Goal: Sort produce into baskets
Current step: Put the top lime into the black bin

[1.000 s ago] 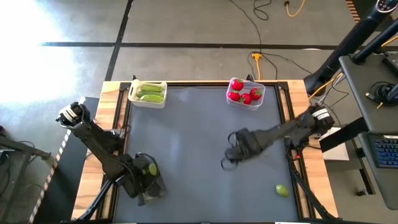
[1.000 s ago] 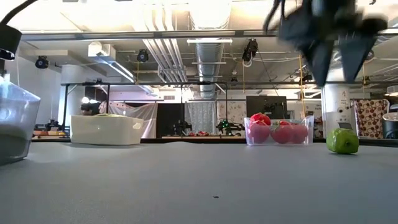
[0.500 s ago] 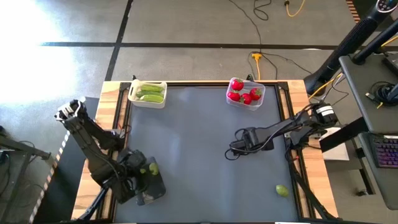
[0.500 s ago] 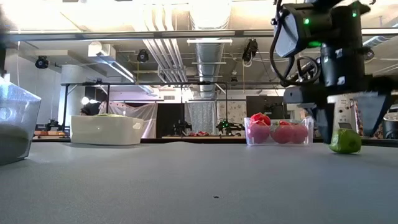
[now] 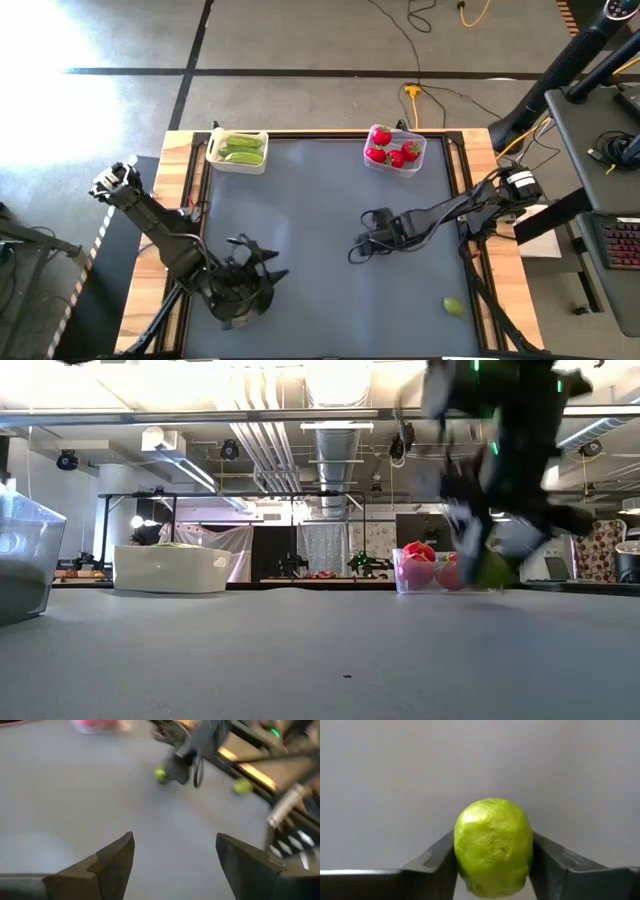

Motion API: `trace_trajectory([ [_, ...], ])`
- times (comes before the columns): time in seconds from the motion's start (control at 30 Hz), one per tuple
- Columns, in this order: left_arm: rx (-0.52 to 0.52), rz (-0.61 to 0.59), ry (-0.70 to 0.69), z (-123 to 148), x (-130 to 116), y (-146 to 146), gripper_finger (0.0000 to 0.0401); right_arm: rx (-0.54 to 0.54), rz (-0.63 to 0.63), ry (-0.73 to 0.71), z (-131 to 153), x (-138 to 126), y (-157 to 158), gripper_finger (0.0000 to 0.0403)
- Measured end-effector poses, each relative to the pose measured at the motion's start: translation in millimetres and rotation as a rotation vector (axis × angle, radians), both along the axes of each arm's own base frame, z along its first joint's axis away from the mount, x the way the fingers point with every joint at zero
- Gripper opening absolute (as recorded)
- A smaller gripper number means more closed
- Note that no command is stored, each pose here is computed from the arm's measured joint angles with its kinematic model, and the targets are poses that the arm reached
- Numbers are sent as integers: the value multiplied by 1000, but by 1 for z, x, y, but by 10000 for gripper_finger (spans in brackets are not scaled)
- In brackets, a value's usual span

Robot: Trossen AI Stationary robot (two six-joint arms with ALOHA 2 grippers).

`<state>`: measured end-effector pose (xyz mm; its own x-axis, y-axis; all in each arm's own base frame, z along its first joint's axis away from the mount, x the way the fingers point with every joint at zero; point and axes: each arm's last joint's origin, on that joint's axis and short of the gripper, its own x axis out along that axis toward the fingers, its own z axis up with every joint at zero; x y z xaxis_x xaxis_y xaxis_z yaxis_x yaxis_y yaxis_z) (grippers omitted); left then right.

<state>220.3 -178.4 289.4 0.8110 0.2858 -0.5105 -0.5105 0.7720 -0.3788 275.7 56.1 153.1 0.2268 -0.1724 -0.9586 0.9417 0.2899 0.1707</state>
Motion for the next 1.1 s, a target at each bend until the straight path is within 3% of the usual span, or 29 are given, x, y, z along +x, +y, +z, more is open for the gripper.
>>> trace_trajectory([
  [0.1,54,-92,15,16,6,0,247,-79,150,-145,12,23,15,160],
  [0.27,43,-427,245,35,7,4,231,-255,676,-427,22,76,57,155],
  [0.33,67,-497,337,37,1,6,231,-325,798,-437,20,92,70,157],
  [0.47,118,-515,459,31,-10,9,230,-382,878,-318,-3,117,73,167],
  [0.7,114,-432,474,3,-3,19,230,-425,983,-266,-27,145,73,169],
  [0.93,70,-416,425,-23,14,30,230,-419,1053,-238,-23,145,74,228],
  [1.1,140,-434,368,-34,34,42,241,-406,1107,-216,4,131,81,289],
])
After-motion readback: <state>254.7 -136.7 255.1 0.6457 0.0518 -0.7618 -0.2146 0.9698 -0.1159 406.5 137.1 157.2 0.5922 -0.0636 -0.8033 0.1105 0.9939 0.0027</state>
